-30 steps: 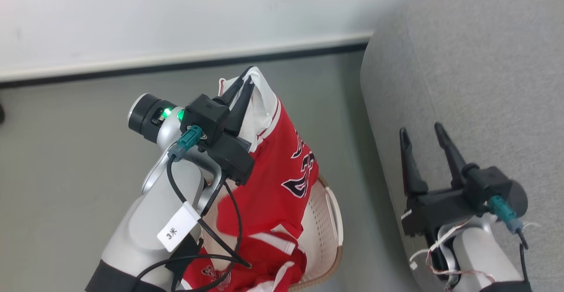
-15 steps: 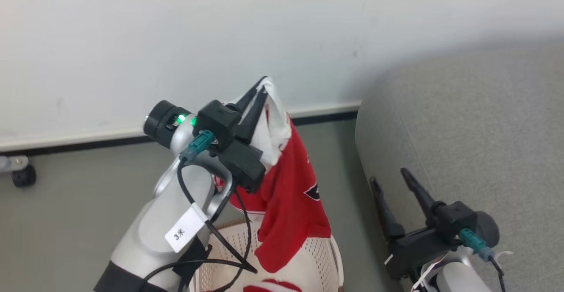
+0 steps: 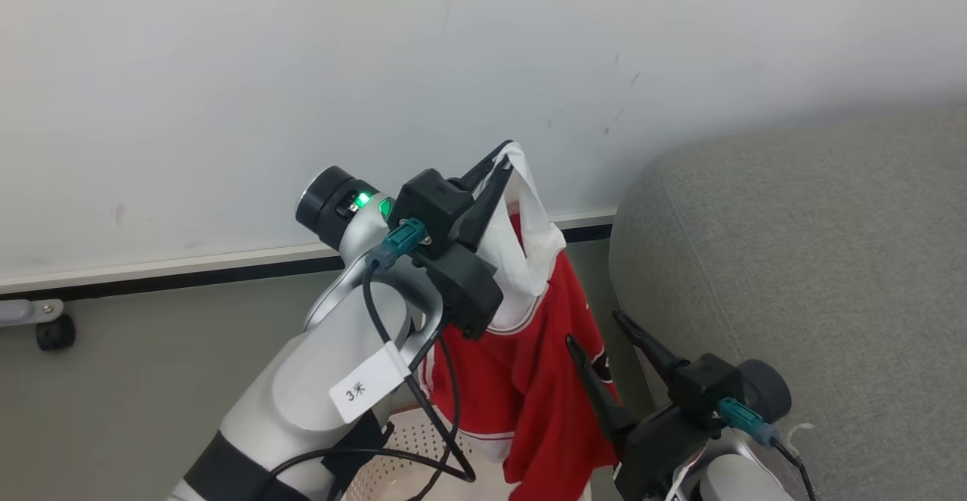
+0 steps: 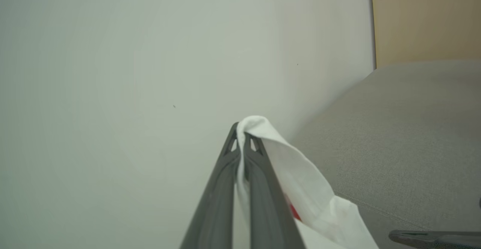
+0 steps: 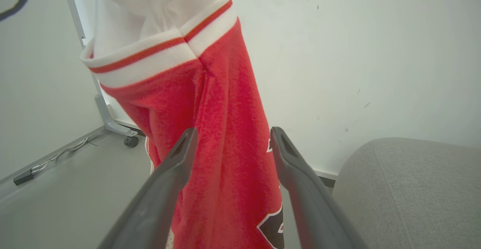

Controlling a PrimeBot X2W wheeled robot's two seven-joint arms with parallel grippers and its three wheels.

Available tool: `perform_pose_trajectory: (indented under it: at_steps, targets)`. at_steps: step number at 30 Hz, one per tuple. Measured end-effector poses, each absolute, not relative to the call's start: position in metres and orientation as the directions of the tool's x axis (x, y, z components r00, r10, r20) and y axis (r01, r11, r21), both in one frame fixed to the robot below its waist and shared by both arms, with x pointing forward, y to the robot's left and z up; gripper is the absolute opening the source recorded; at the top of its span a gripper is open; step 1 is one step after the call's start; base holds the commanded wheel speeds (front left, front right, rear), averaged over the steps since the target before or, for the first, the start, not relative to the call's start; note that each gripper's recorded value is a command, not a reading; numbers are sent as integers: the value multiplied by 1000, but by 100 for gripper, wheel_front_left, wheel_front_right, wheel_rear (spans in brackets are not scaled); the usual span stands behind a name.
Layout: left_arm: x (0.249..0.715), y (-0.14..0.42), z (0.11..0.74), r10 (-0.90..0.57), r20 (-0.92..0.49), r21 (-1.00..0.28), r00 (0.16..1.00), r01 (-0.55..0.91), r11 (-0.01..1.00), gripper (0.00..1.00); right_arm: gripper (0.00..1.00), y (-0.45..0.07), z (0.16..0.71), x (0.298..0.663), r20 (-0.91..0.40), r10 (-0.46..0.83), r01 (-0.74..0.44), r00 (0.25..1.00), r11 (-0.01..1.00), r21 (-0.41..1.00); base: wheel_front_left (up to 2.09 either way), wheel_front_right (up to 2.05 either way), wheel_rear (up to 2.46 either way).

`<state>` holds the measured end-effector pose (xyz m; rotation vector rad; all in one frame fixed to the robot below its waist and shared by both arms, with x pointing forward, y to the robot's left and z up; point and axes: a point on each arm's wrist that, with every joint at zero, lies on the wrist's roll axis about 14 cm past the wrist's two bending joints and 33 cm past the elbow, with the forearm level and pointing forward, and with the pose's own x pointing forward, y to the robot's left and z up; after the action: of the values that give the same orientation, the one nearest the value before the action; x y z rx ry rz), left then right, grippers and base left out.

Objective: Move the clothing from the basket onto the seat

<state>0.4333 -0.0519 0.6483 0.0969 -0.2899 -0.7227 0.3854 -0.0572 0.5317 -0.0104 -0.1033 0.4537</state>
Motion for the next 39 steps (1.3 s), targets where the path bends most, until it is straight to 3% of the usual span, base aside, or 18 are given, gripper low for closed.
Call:
perform_pose_trajectory:
  at_steps: [18, 19, 21, 22, 29, 32, 34, 35, 39]
  targets:
    - [418, -68, 686, -686, 283, 176, 670, 667, 724, 0, 100, -33, 522, 410, -2, 523, -519, 852, 845, -126, 0, 0, 0]
    - [417, -69, 687, -684, 285, 172, 671, 666, 725, 0, 47, -30, 525, 413, 1, 533, -528, 846, 839, -130, 0, 0, 0]
    - [418, -68, 686, -681, 283, 165, 675, 665, 728, 0, 10, -29, 527, 416, 0, 537, -533, 843, 836, -129, 0, 0, 0]
    - [418, -68, 686, -681, 283, 165, 675, 665, 728, 0, 0, -29, 527, 416, 0, 537, -533, 843, 836, -129, 0, 0, 0]
    - [431, -54, 677, -631, 267, 130, 729, 621, 773, 0, 0, -33, 524, 422, -16, 527, -525, 850, 842, -125, 0, 0, 0]
    - [436, -51, 671, -615, 259, 108, 744, 611, 784, 27, 0, -40, 525, 425, -15, 508, -506, 861, 854, -119, 0, 0, 0]
    - [438, -49, 665, -601, 256, 80, 757, 603, 794, 56, 0, -43, 529, 428, -6, 498, -496, 867, 861, -116, 0, 0, 0]
    - [439, -46, 661, -592, 255, 60, 764, 599, 799, 96, 0, -46, 531, 429, -1, 493, -489, 870, 865, -114, 0, 0, 0]
    - [445, -37, 643, -560, 232, 19, 795, 572, 820, 100, 0, -62, 543, 437, 21, 461, -455, 887, 880, -134, 0, 0, 0]
